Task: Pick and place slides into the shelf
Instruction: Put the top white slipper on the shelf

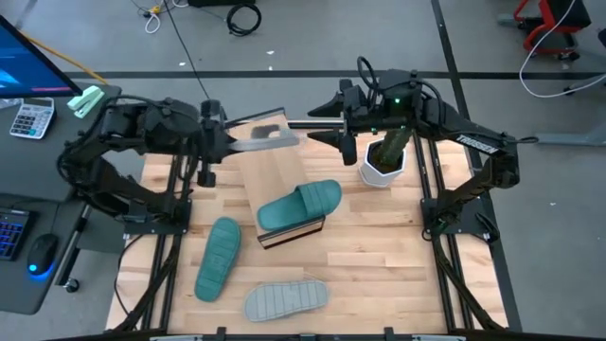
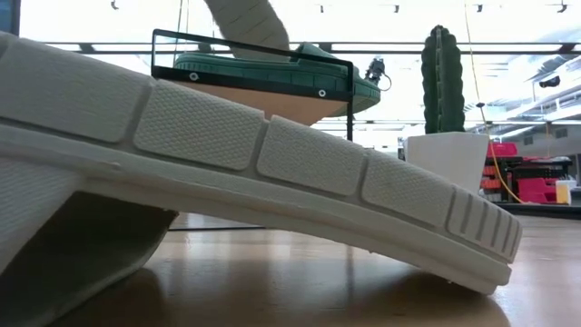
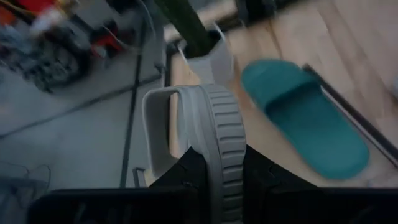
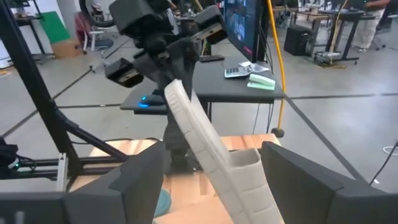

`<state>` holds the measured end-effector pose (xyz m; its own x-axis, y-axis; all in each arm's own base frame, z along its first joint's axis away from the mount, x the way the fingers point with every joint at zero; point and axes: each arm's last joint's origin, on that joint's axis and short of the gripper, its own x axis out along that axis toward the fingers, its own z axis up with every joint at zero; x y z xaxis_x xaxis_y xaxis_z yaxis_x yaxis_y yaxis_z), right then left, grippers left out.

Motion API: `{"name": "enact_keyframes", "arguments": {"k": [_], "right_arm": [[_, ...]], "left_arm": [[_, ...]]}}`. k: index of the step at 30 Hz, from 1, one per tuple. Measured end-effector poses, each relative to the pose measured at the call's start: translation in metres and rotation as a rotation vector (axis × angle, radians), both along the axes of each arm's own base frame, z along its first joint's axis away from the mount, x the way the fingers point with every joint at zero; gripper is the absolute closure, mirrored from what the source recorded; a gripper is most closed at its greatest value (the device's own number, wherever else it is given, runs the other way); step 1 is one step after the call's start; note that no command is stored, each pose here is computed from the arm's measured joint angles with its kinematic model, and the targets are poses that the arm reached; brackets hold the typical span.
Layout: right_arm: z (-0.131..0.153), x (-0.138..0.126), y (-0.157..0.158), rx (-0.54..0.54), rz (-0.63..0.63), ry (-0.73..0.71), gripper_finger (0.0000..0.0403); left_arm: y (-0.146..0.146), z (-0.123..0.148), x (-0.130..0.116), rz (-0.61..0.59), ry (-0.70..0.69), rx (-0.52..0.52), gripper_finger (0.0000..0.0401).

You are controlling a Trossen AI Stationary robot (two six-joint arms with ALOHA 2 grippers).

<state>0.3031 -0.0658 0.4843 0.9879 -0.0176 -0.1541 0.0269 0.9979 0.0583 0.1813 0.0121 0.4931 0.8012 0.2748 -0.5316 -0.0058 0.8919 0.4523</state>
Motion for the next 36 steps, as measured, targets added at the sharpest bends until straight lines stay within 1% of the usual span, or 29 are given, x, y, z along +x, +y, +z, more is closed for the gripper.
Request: {"name": "enact_keyframes", "arguments": {"k": [4,7,9,12,15,21,24,26,31,34,36], "right_arm": [[-0.002,0.003,-0.001,0.014,-0.01,0.01,0.0135],[-0.003,0.003,-0.001,0.034,-0.024,0.01,0.0136],[-0.005,0.006,-0.002,0.037,-0.026,0.016,0.0136],[-0.006,0.007,-0.002,0.064,-0.031,0.02,0.0136],[-0.005,0.007,-0.003,0.077,-0.042,0.011,0.0136],[-0.004,0.007,-0.003,0.129,-0.054,0.003,0.0136],[-0.005,0.007,-0.003,0.159,-0.06,0.004,0.0136],[-0.005,0.007,-0.003,0.182,-0.063,0.004,0.0136],[-0.005,0.007,-0.002,0.226,-0.071,0.005,0.0136],[-0.005,0.007,-0.002,0.245,-0.074,0.004,0.0136],[-0.005,0.007,-0.002,0.255,-0.08,0.003,0.0137]], "left_arm": [[-0.001,-0.008,-0.023,-0.005,-0.245,0.006,0.0344],[-0.001,-0.021,-0.038,-0.013,-0.393,0.031,0.0344],[-0.001,-0.031,-0.044,-0.013,-0.471,0.041,0.0344],[-0.002,-0.05,-0.05,-0.02,-0.522,0.041,0.0344],[-0.002,-0.072,-0.049,-0.037,-0.521,0.07,0.0344],[-0.002,-0.113,-0.034,-0.074,-0.495,0.163,0.0344],[-0.002,-0.125,-0.029,-0.083,-0.493,0.19,0.0344],[0.0,-0.134,-0.027,-0.079,-0.466,0.194,0.0344],[0.009,-0.151,-0.028,-0.029,-0.411,0.214,0.0344],[0.014,-0.156,-0.03,-0.008,-0.419,0.228,0.0344],[0.017,-0.161,-0.031,-0.025,-0.443,0.222,0.0344]]}}
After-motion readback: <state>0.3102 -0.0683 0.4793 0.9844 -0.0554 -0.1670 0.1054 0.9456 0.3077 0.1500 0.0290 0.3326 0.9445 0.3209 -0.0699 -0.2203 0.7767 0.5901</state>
